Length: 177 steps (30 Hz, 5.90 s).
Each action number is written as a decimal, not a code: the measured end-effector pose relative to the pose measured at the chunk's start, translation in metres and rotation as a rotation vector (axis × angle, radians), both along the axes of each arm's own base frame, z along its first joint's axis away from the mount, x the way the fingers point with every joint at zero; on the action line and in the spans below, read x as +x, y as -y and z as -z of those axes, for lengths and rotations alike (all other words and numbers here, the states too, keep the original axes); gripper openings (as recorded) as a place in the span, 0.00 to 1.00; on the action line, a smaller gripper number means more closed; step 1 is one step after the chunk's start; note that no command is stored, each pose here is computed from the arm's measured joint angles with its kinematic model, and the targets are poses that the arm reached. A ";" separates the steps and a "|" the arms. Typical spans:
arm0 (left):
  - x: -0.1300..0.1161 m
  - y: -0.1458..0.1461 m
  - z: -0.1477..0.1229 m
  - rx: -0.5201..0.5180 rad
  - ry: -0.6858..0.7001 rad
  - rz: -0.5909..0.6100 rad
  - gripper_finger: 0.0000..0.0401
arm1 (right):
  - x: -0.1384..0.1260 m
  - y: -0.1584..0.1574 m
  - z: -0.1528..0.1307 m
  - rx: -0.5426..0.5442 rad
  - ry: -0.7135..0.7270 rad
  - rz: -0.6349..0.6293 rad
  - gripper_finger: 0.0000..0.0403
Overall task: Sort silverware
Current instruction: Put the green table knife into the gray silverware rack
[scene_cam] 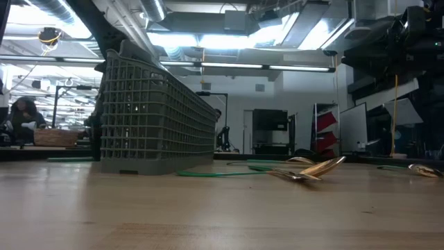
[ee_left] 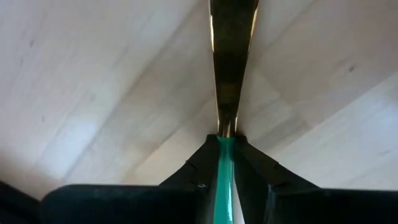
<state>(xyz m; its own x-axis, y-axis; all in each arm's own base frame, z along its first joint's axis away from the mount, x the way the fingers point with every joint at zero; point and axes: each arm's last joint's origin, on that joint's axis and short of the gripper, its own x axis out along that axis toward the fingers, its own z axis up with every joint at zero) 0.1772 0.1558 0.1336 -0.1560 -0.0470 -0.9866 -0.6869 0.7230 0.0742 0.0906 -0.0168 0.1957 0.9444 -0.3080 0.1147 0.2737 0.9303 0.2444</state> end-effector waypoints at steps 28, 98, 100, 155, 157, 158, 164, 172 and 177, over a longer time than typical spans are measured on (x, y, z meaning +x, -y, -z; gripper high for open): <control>0.002 -0.002 0.001 0.029 0.025 -0.066 0.10 | 0.000 -0.001 0.000 -0.002 0.001 -0.019 0.25; -0.025 0.019 -0.091 0.304 0.374 -0.113 0.10 | 0.000 -0.001 0.000 -0.006 0.000 -0.051 0.25; -0.025 0.019 -0.091 0.304 0.374 -0.113 0.10 | 0.000 -0.001 0.000 -0.006 0.000 -0.051 0.25; -0.040 0.037 -0.160 0.420 0.692 -0.127 0.10 | 0.000 -0.001 0.000 -0.006 0.001 -0.047 0.25; -0.043 0.040 -0.164 0.430 0.722 -0.124 0.10 | 0.000 -0.001 0.000 -0.007 0.001 -0.047 0.25; -0.044 0.041 -0.166 0.436 0.744 -0.121 0.10 | 0.000 -0.001 0.000 -0.007 0.001 -0.047 0.25; -0.049 0.048 -0.181 0.472 0.878 -0.096 0.10 | 0.000 -0.001 0.000 -0.007 0.001 -0.047 0.25; -0.053 0.055 -0.196 0.482 1.051 -0.066 0.10 | 0.000 -0.001 0.000 -0.007 0.001 -0.047 0.25; -0.054 0.058 -0.206 0.494 1.153 -0.028 0.10 | 0.000 -0.001 0.000 -0.007 0.001 -0.047 0.25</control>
